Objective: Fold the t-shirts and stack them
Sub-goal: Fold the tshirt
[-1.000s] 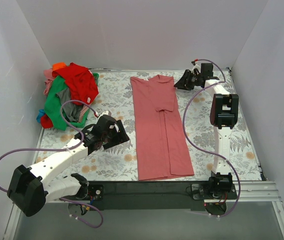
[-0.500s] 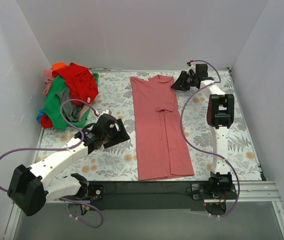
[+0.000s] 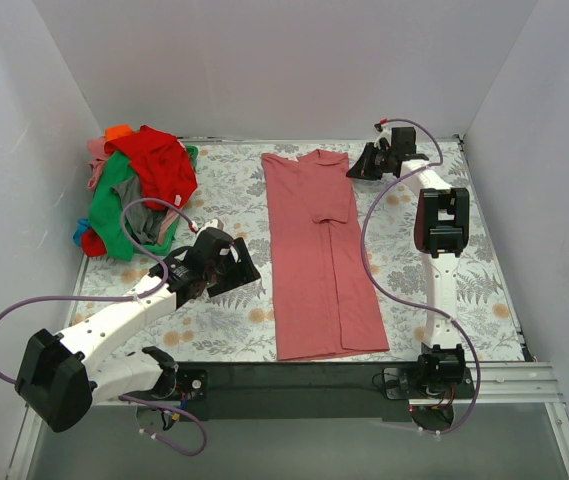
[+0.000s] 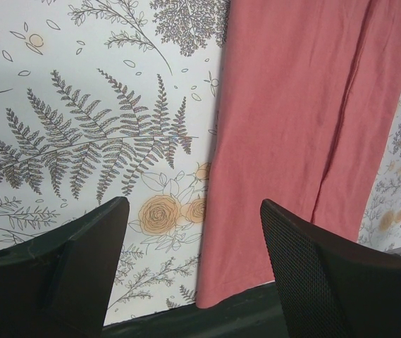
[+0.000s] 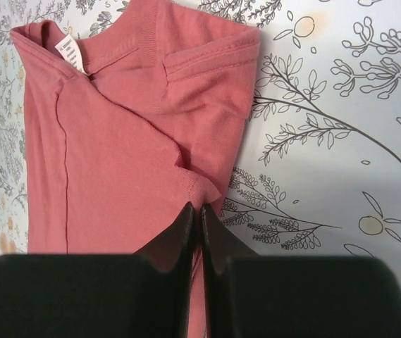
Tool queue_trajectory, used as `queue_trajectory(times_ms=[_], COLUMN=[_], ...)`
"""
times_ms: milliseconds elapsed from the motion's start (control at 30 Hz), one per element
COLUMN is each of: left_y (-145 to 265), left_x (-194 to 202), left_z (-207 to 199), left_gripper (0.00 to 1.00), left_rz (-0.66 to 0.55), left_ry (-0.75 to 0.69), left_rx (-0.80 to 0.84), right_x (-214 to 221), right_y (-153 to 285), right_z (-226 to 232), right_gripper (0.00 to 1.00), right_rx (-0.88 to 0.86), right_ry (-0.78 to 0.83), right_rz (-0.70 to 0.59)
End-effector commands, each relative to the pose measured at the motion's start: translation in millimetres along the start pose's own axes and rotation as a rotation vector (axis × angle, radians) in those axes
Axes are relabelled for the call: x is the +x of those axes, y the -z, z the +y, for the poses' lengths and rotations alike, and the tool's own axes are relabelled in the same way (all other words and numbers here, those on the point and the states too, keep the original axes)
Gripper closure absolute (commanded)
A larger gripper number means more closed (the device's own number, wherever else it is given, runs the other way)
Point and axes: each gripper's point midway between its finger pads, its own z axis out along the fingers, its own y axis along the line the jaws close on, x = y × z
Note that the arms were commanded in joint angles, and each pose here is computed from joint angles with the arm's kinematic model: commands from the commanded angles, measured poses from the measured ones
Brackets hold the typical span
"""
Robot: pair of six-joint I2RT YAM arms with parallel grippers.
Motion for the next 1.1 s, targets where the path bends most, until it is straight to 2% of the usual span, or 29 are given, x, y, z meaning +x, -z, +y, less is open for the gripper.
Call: queue_trajectory(times_ms=[0,333,500,833,1067], left_y=[8,12,14,15,14], left_x=[-12,-15,-15,-16,-18], left_z=[-9,-9,-8,-8,-10], left_gripper=[0.26,0.26,0.26,0.26,0.26], left_rz=[-0.038,-0.051,-0.056,-0.058,-0.057], left_ry=[0.002,0.001,0.000,-0.003,-0.008], left_rx=[0.032,0.030,0.031,0.029,0.030], right_x=[-46,-36,-33,-46,-45], right_y=[29,22,18,29,30], right_z=[40,73,77,35,11], right_gripper=[0.90,0.89,0.85,0.86,0.84], right_rx=[-0.021,-0.027,-0.007,0.178,0.206], right_ry=[0.127,0.221,0.241,0.229,0.222], right_rz=[-0.109,-0.094,-0.088,-0.124,-0.116])
